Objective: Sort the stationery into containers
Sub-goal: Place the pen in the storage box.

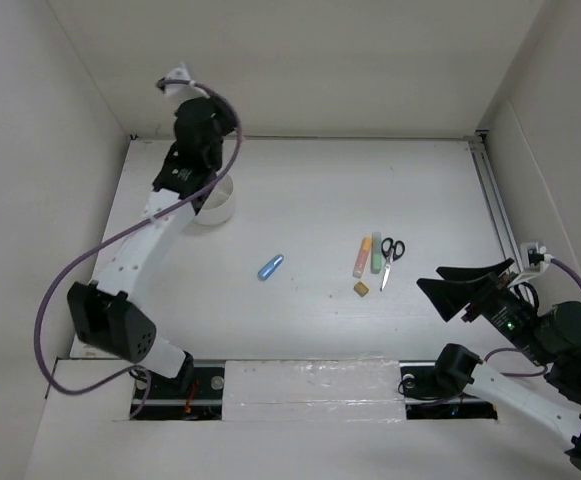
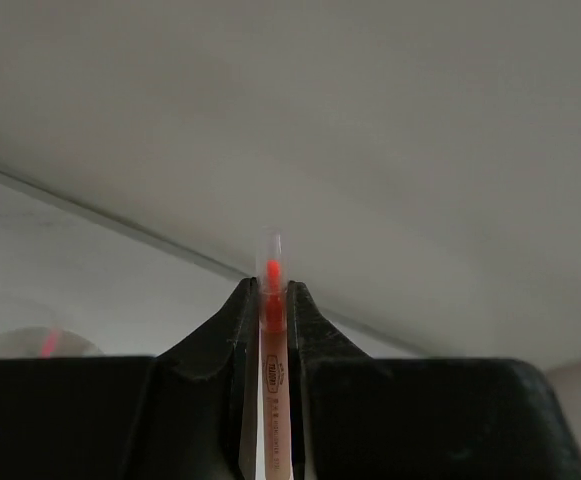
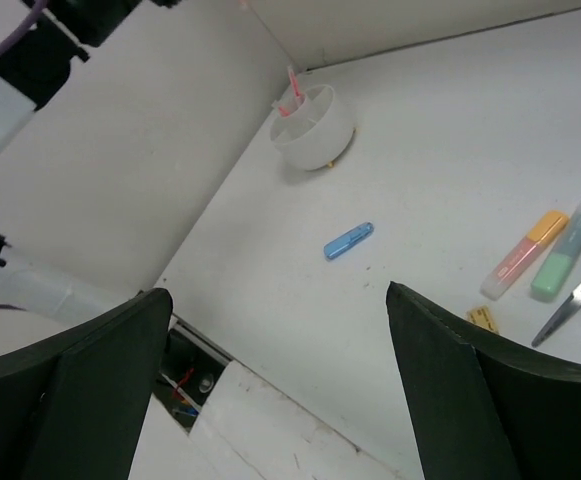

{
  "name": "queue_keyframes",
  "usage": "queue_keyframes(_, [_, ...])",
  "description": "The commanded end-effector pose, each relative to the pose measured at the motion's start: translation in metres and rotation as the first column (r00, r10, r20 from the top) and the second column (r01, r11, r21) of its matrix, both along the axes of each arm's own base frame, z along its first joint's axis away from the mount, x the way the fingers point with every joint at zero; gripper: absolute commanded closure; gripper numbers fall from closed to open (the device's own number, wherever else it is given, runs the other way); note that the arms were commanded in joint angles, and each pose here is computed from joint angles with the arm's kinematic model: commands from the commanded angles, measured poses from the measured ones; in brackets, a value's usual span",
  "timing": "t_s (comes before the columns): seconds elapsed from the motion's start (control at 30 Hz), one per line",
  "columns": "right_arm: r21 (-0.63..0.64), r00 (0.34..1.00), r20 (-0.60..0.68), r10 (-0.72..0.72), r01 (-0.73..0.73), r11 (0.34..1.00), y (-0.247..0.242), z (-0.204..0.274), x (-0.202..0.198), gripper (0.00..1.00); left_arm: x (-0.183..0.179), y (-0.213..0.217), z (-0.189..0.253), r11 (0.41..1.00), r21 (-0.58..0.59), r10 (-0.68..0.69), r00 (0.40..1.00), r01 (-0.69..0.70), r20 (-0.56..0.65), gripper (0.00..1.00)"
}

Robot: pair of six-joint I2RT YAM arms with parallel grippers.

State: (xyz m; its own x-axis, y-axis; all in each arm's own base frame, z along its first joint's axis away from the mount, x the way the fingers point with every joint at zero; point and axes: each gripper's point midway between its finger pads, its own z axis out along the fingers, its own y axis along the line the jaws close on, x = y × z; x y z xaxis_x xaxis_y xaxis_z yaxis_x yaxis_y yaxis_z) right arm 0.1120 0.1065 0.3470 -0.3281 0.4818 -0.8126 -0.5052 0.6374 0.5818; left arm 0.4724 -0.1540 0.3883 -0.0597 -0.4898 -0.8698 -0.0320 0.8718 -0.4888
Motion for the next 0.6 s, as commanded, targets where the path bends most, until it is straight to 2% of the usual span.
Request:
queue_keyframes(0.0, [0.017,0.999,0.035,0.023,-0.024,1.000,0.012,0.009,0.004,0.06,0.004,0.053,-0.003,0.984,-0.045,0.175,0.981,-0.171,0.081,1.00])
queue_keyframes(0.03, [0.017,0.999,0.035,0.023,-0.024,1.000,0.014,0.010,0.006,0.06,0.006,0.085,0.002,0.970,-0.073,0.240,0.965,-0.234,0.102,1.00])
queue_keyframes(0.17, [-0.008,1.000,0.015,0.024,-0.024,1.000,0.022,0.004,0.012,0.06,0.012,0.146,0.001,0.931,-0.138,0.359,0.918,-0.338,0.172,1.00])
queue_keyframes(0.27, [-0.024,1.000,0.014,0.024,-0.023,0.999,0.024,0.002,0.014,0.06,0.017,0.166,-0.007,0.927,-0.117,0.373,0.907,-0.356,0.194,1.00])
queue_keyframes(0.47, [-0.050,0.999,-0.005,0.035,-0.035,0.998,0.033,-0.010,0.018,0.06,0.026,0.176,-0.038,0.916,-0.084,0.401,0.894,-0.392,0.201,1.00])
queue_keyframes(0.57, [-0.051,0.999,-0.018,0.045,-0.046,0.998,0.037,-0.016,0.018,0.06,0.036,0.171,-0.048,0.927,-0.054,0.376,0.910,-0.372,0.176,1.00])
